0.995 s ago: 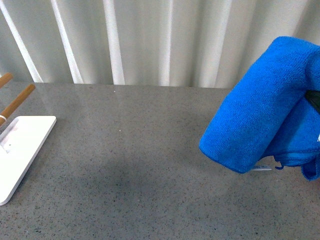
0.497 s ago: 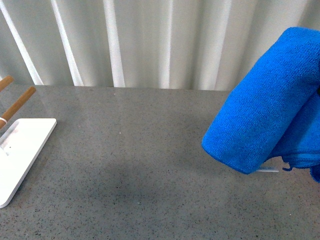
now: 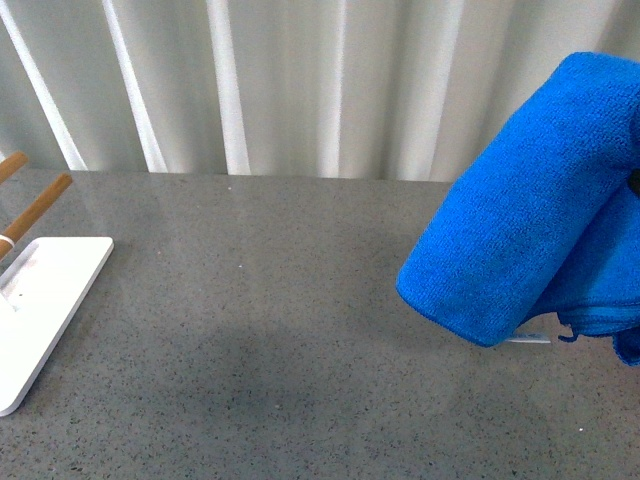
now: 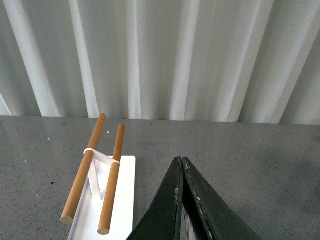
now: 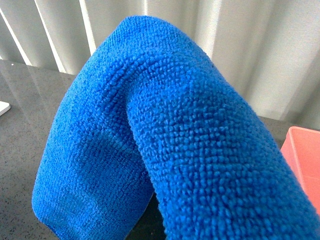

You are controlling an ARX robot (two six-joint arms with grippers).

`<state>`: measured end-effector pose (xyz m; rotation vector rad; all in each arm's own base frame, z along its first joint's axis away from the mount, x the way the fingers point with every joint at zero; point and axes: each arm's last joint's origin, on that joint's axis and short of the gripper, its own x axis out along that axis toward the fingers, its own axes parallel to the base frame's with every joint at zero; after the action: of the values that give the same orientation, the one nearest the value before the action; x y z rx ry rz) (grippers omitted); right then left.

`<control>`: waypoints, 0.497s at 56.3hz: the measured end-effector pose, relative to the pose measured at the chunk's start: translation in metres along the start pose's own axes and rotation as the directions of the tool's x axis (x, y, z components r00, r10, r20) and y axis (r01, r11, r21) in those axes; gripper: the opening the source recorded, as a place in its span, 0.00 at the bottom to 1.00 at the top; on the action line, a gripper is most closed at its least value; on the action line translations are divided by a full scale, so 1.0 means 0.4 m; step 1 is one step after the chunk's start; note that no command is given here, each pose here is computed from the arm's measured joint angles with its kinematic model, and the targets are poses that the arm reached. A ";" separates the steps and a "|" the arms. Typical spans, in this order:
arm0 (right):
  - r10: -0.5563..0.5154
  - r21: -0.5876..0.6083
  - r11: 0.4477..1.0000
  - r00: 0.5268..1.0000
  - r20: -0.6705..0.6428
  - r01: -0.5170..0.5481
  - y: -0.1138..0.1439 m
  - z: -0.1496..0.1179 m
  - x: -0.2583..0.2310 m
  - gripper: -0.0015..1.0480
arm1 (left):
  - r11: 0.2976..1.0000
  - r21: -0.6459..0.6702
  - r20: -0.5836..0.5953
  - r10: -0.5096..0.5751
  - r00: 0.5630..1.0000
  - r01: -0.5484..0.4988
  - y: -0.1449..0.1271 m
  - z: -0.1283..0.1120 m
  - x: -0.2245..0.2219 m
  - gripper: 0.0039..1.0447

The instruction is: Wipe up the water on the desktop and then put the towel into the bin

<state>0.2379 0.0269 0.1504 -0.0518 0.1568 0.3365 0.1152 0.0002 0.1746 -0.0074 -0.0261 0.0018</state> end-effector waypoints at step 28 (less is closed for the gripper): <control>0.005 0.000 1.000 1.000 0.000 -0.005 0.003 0.000 0.000 0.04 | 1.000 0.000 -0.032 0.000 0.999 0.000 0.000 -0.012 -0.041 0.03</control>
<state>0.2377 0.0281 0.1503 -0.0519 0.1571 0.3411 0.0989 0.0001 0.1693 -0.0074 0.0055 0.0015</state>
